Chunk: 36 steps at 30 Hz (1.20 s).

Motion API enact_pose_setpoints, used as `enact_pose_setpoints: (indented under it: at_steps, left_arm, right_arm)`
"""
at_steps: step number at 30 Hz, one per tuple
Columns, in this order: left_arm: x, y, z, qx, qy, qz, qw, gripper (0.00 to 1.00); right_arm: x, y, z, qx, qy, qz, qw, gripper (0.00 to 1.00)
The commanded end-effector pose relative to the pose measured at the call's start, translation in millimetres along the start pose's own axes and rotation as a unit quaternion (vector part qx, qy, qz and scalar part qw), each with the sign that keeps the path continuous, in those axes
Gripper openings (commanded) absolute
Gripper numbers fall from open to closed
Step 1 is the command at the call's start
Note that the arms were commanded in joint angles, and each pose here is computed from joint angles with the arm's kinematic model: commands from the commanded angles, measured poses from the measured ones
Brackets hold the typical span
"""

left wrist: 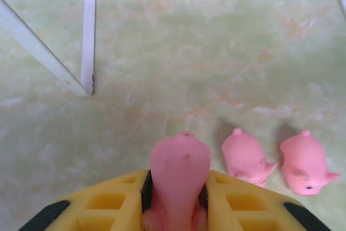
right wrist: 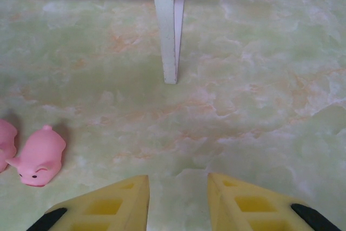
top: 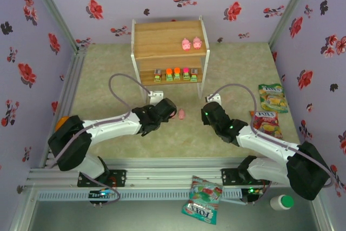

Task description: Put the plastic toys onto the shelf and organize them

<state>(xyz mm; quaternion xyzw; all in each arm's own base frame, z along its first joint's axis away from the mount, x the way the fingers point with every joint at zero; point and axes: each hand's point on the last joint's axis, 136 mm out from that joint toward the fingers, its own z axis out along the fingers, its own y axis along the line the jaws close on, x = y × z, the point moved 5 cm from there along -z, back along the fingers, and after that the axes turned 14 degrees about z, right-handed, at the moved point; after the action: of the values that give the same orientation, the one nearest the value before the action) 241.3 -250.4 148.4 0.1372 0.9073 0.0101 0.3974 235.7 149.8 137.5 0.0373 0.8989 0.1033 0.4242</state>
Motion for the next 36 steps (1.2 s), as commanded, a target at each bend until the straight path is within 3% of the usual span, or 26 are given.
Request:
enact_pose_setpoints:
  at_steps: [1, 21, 36]
  left_arm:
    - [-19.5, 8.9, -22.0, -0.016, -0.018, 0.018, 1.0, 0.31]
    - [-122.4, 16.2, -111.1, 0.019, -0.089, 0.032, 0.995, 0.32]
    - [-195.0, -3.1, -139.7, 0.037, -0.135, 0.042, 0.989, 0.33]
  right_arm:
    - [-6.2, -0.3, 1.0, 0.005, -0.013, 0.008, 1.0, 0.34]
    - [-6.4, 1.7, 0.2, -0.003, -0.012, 0.011, 1.0, 0.34]
    - [-6.6, 1.7, -0.8, -0.005, -0.012, 0.013, 1.0, 0.34]
